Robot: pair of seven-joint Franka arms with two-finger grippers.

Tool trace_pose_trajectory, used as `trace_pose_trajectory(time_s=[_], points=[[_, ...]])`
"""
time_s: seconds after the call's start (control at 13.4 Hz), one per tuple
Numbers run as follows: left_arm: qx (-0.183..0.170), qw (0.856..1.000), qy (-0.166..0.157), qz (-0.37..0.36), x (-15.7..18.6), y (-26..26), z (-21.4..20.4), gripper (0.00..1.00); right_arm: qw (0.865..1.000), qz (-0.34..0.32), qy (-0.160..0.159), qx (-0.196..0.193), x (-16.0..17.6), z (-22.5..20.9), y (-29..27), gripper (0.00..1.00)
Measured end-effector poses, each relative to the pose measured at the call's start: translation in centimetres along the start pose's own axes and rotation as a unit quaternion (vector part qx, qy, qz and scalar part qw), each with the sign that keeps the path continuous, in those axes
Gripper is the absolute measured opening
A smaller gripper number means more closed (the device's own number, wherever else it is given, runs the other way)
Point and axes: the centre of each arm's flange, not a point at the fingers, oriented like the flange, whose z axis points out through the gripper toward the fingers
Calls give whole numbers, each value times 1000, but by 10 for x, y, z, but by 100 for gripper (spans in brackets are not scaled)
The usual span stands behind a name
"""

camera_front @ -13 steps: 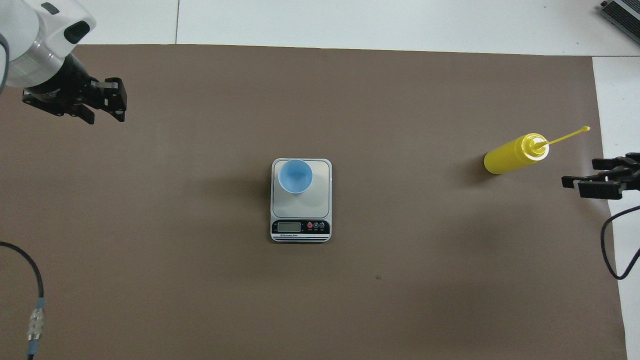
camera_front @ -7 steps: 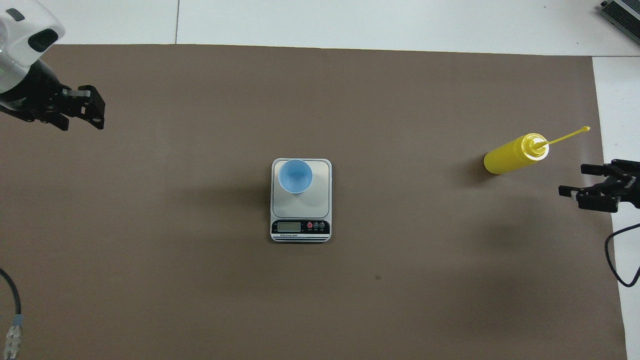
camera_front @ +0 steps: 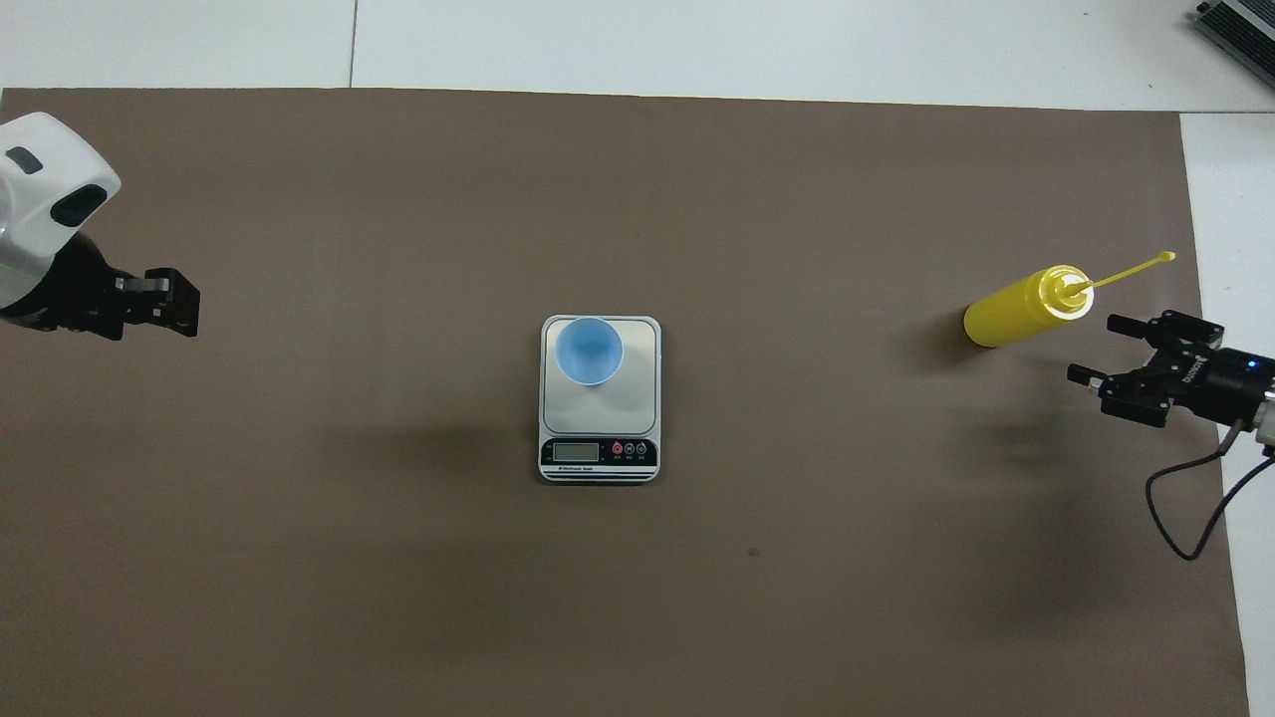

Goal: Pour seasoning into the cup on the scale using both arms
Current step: 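Grasp the yellow squeeze bottle with the right gripper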

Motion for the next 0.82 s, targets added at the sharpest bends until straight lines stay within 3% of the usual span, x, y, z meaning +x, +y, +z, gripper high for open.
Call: trace_pose_trajectory(time_s=[0.37,0.6,0.82], points=[[0,1000,10,-2,-9,-23,-13,80,999,20,36,29,-22,34,5,100],[-1,1000,11,4,-10,-33,-13,100,998,17,55,32,-15,39,3,100],[-12,1000,10,10,-10,-24,-13,100,996,3,82,32,-9,50,0,100]])
